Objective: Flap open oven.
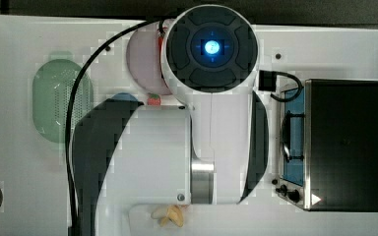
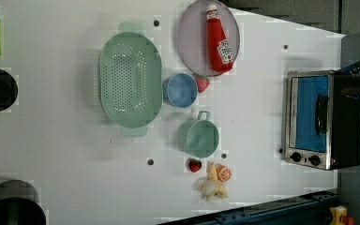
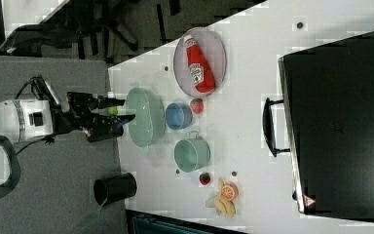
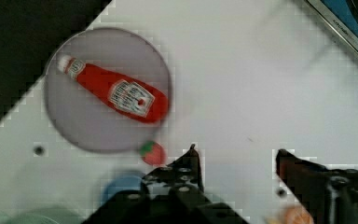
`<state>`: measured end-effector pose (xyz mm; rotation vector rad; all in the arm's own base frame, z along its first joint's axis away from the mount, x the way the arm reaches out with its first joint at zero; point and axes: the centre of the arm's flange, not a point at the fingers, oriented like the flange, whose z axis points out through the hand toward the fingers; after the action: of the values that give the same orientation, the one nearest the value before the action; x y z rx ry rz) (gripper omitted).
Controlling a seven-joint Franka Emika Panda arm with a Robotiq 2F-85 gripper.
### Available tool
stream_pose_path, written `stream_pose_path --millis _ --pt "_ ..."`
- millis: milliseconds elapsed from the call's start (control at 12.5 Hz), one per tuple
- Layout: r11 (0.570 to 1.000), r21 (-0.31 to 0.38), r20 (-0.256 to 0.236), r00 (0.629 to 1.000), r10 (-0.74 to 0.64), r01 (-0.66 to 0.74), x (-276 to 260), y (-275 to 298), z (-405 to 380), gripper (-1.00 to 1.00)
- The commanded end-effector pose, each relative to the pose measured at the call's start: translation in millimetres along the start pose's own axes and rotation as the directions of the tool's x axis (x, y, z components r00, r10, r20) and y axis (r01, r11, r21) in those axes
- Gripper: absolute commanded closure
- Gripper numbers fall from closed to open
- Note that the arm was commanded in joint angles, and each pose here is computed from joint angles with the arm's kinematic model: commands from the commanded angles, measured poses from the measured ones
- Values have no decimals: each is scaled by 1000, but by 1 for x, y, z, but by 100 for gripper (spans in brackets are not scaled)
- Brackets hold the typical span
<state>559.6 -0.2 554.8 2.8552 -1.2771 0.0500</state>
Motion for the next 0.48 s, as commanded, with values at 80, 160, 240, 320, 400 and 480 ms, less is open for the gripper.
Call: stream_pose_path --millis 80,160,240,320,400,480 --pt "994 -27 21 994 111 -110 -25 72 -67 -59" --pt "994 -27 21 994 111 -110 -25 72 -67 -80" --pt "994 -27 21 994 111 -110 -25 72 -67 -99" --pt "994 -27 21 994 111 -110 -25 72 -67 -100" --pt "994 -27 21 994 111 -110 -25 72 -67 -100" --pt "994 -27 21 994 111 -110 -25 72 -67 -89"
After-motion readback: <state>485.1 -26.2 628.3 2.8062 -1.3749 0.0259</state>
